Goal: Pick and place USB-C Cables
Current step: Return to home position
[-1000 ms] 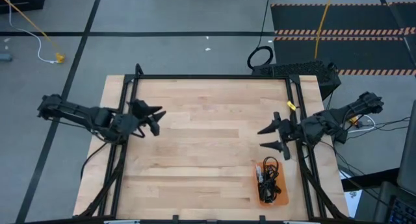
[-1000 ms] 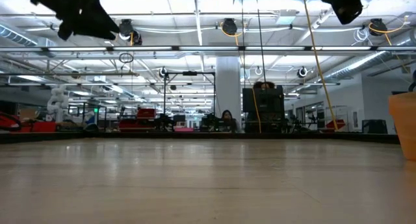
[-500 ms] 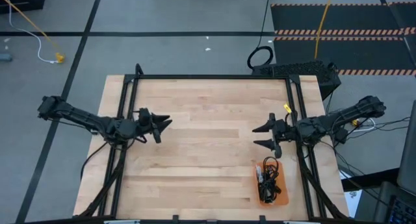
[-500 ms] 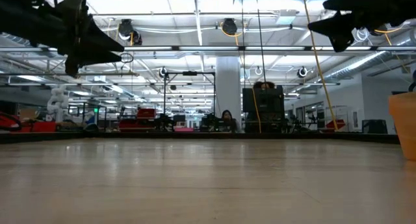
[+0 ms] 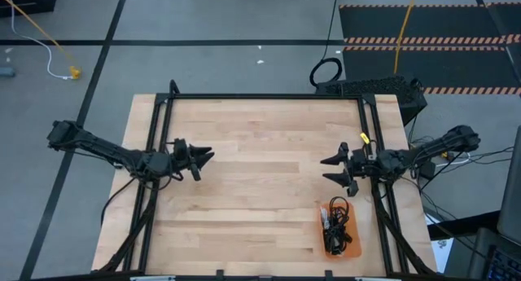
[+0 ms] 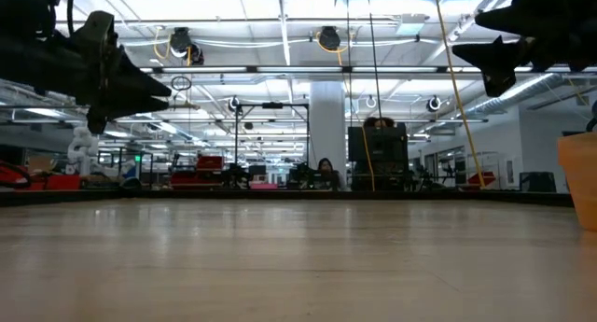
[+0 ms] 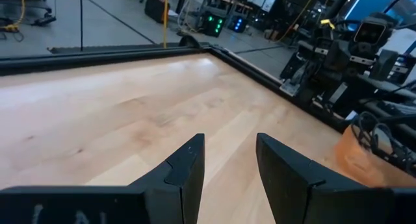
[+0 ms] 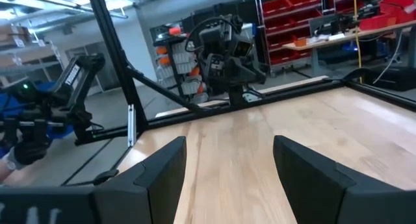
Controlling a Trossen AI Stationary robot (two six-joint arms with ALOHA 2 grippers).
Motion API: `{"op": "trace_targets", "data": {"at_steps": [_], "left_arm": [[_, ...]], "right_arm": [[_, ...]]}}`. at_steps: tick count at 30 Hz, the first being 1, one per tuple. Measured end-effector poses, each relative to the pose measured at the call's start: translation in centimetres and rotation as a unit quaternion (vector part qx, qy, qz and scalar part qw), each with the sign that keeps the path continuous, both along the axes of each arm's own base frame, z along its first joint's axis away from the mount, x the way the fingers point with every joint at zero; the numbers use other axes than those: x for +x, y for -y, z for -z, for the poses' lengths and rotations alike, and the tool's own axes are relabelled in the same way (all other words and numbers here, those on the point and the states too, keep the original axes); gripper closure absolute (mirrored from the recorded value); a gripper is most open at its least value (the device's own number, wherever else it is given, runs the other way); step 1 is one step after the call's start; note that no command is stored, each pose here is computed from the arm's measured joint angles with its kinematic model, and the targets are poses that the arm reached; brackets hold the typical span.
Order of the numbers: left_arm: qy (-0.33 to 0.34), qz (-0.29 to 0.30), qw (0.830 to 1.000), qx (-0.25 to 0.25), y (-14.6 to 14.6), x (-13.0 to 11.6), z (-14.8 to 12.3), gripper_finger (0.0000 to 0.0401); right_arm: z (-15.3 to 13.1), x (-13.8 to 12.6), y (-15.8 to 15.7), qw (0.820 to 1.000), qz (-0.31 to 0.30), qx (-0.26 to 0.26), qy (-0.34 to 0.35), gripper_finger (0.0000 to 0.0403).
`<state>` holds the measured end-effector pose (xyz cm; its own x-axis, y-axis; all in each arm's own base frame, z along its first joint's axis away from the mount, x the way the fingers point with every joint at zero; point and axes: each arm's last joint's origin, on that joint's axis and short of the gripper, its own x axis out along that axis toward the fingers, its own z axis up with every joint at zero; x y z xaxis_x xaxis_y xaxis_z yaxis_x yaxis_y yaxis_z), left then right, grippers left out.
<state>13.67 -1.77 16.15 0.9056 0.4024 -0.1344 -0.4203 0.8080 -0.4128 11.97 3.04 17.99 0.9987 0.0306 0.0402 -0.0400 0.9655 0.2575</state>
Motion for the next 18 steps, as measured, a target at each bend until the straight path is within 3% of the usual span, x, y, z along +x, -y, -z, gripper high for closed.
{"op": "trace_targets", "data": {"at_steps": [18], "left_arm": [[-0.023, 0.002, 1.0, 0.017, -0.07, -0.28, 0.93, 0.0261]], "right_arm": [[0.05, -0.29, 0.1, 1.0, 0.001, 0.004, 0.022, 0.0179]]}}
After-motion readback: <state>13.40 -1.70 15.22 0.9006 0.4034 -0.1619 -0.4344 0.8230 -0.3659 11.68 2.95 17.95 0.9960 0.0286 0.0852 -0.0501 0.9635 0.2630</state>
